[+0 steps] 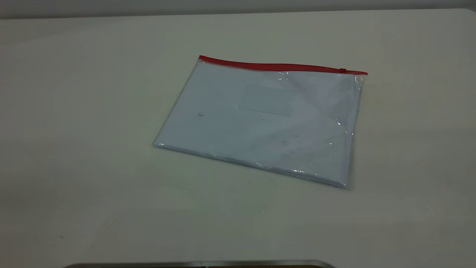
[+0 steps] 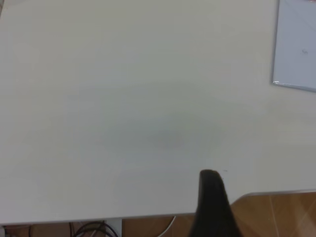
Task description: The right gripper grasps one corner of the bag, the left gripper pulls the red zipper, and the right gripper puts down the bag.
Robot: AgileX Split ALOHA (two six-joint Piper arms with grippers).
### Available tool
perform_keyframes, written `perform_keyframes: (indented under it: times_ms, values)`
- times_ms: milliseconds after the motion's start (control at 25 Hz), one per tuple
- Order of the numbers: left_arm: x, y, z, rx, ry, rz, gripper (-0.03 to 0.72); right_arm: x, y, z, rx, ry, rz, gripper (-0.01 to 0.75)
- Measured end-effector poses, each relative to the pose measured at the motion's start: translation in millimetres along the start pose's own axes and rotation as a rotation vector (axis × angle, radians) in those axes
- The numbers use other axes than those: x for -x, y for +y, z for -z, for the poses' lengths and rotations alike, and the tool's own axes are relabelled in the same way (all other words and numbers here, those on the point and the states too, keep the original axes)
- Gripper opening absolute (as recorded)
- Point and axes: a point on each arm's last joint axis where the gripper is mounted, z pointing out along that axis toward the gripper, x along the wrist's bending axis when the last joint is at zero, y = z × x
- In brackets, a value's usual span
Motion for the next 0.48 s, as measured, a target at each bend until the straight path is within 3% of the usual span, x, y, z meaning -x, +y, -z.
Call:
perform_keyframes:
  times_ms: [240, 480]
  values:
    - [0, 5, 1, -0.003, 0.0, 0.017, 0.59, 0, 0, 0, 0.0, 0.0, 0.0, 0.588]
    - [-1, 71, -1, -0.051, 0.0, 0.044, 0.59, 0, 0, 0, 0.0, 0.001, -0.002, 0.588]
